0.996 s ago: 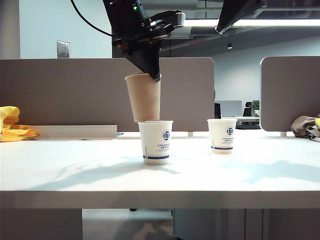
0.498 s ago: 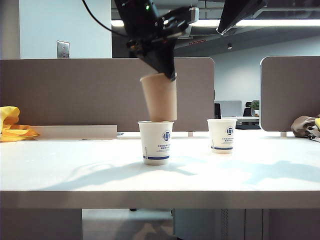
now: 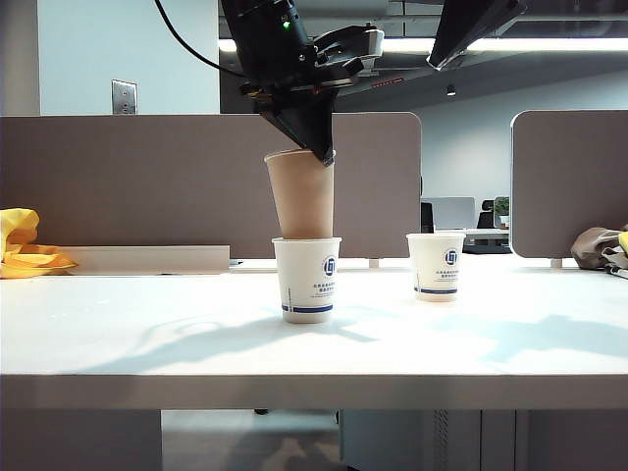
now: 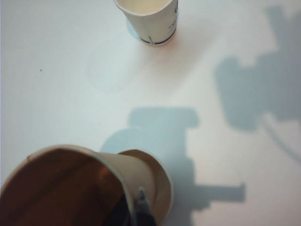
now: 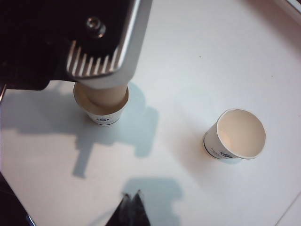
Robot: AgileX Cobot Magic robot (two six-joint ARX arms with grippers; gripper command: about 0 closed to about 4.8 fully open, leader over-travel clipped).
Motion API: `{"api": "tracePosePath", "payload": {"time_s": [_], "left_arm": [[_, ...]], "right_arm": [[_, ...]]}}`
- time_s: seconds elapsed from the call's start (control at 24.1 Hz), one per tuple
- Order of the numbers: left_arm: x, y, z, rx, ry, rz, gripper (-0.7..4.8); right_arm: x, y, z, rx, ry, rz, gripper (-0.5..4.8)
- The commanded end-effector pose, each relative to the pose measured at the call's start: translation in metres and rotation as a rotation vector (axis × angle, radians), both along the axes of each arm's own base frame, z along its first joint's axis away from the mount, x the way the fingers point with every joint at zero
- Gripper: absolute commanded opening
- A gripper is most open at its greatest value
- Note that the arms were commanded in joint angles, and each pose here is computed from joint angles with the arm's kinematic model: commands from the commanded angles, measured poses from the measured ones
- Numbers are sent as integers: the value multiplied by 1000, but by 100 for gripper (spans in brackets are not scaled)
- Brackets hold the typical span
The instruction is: Pick up all the paper cups on the table one by one and stack them together.
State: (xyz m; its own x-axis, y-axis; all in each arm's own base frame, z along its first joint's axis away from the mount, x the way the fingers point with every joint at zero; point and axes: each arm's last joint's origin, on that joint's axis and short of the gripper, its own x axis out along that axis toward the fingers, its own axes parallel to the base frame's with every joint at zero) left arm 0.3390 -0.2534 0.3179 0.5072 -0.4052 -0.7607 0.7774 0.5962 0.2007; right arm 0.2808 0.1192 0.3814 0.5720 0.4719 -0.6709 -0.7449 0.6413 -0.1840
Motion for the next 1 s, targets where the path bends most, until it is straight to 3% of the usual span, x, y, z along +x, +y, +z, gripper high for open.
{"api": "tracePosePath", "payload": {"time_s": [0.04,0.21,0.25,0.29,0.33,0.37,0.66,0.79,0.87,1.0], "left_arm": [[0,-1,3,-7,-13,-1,-6],[0,-1,3,-8,-13,-1,6],[0,-1,3,-8,-14,-1,50],[0,-1,3,-7,-14,-1,160],[0,-1,3,-7,-14,-1,232],[0,-1,3,-7,-14,-1,247],[0,-1,3,-10,-19,-1,247],[2,-2,14,-28,-69,14,247],[4,-4,27,-81,-125,7,246],[10,-10,46,-230,-208,1,246]], "right_arm": [[-1,0,4,-2,-25,3,-5],[0,0,4,0,-31,2,-5],[0,0,4,0,-31,2,-5],[0,0,4,0,-30,2,-5],[0,0,4,0,-30,2,-5],[0,0,4,0,-31,2,-5],[0,0,4,1,-31,2,-5],[2,-2,5,-27,-56,-58,-5],[3,-4,10,-19,-91,-158,-5],[3,-18,19,86,-99,-205,-5]]}}
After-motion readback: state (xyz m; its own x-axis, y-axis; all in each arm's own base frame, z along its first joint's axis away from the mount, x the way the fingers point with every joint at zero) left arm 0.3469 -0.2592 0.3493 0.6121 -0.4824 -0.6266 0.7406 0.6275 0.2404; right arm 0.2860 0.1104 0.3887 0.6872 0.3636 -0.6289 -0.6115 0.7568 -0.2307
